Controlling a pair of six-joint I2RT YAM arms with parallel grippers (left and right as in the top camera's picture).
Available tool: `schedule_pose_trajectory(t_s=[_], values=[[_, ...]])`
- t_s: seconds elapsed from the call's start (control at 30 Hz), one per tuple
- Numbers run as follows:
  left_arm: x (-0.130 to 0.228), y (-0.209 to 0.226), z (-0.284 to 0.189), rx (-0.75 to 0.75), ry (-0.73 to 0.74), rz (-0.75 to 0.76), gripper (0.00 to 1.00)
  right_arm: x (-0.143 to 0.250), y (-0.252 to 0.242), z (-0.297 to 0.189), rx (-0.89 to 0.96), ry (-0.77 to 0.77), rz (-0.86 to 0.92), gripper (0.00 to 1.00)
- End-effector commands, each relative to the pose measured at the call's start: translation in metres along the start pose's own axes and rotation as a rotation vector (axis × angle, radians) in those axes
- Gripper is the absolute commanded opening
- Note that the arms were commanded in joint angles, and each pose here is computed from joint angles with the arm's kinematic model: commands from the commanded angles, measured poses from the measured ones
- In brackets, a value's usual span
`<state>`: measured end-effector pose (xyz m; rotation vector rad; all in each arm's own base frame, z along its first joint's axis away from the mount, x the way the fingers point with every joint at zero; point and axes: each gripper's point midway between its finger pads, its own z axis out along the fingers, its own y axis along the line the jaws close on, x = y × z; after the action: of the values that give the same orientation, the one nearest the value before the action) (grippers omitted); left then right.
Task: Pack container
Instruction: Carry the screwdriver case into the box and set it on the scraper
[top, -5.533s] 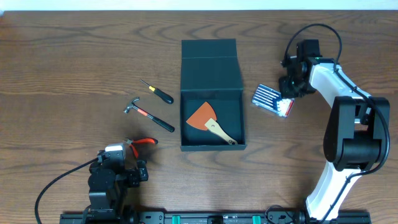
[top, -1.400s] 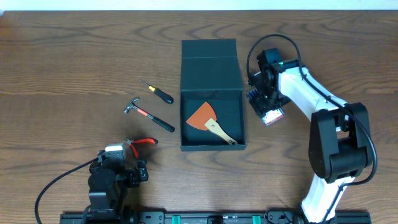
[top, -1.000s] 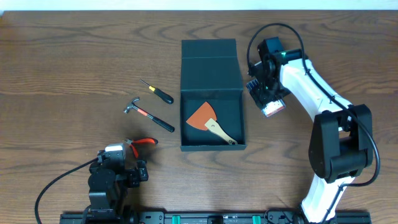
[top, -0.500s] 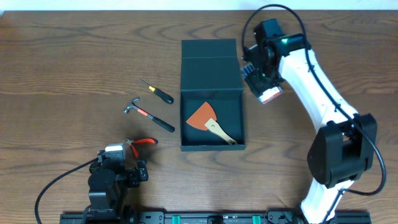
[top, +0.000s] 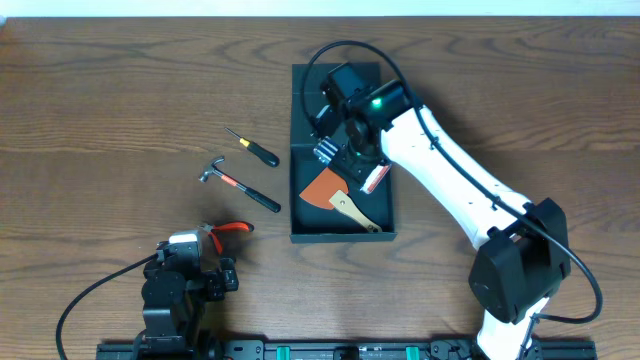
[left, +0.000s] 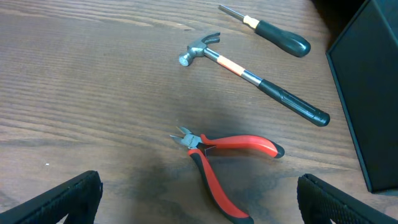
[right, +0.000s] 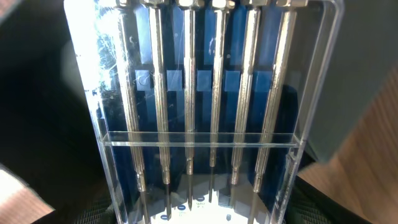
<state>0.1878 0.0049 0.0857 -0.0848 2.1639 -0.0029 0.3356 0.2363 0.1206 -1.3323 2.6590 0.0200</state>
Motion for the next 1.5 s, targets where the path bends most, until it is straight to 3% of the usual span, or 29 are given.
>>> schedule_pose_trajectory(t_s=[0.0, 0.8, 0.93, 1.23, 1.47], values=[[-0.002, 0.002, -0.001, -0.013, -0.01, 0.004, 0.99, -0.004, 0.016, -0.008, -0.058, -0.043, -0.056, 0.66], [-0.002, 0.002, -0.001, -0.013, -0.01, 0.005, 0.98, 0.026, 0.043, 0.078, -0.148, -0.034, -0.057, 0.71], [-0.002, 0.002, -0.001, -0.013, -0.01, 0.005, 0.99, 0.026, 0.043, 0.079, -0.147, -0.037, -0.057, 0.79], [-0.002, 0.002, -0.001, -0.013, -0.01, 0.004, 0.99, 0.016, 0.041, 0.072, -0.143, -0.07, -0.051, 0.83], [-0.002, 0.002, -0.001, -0.013, -0.01, 0.004, 0.99, -0.012, 0.033, 0.018, -0.108, -0.208, -0.037, 0.83]])
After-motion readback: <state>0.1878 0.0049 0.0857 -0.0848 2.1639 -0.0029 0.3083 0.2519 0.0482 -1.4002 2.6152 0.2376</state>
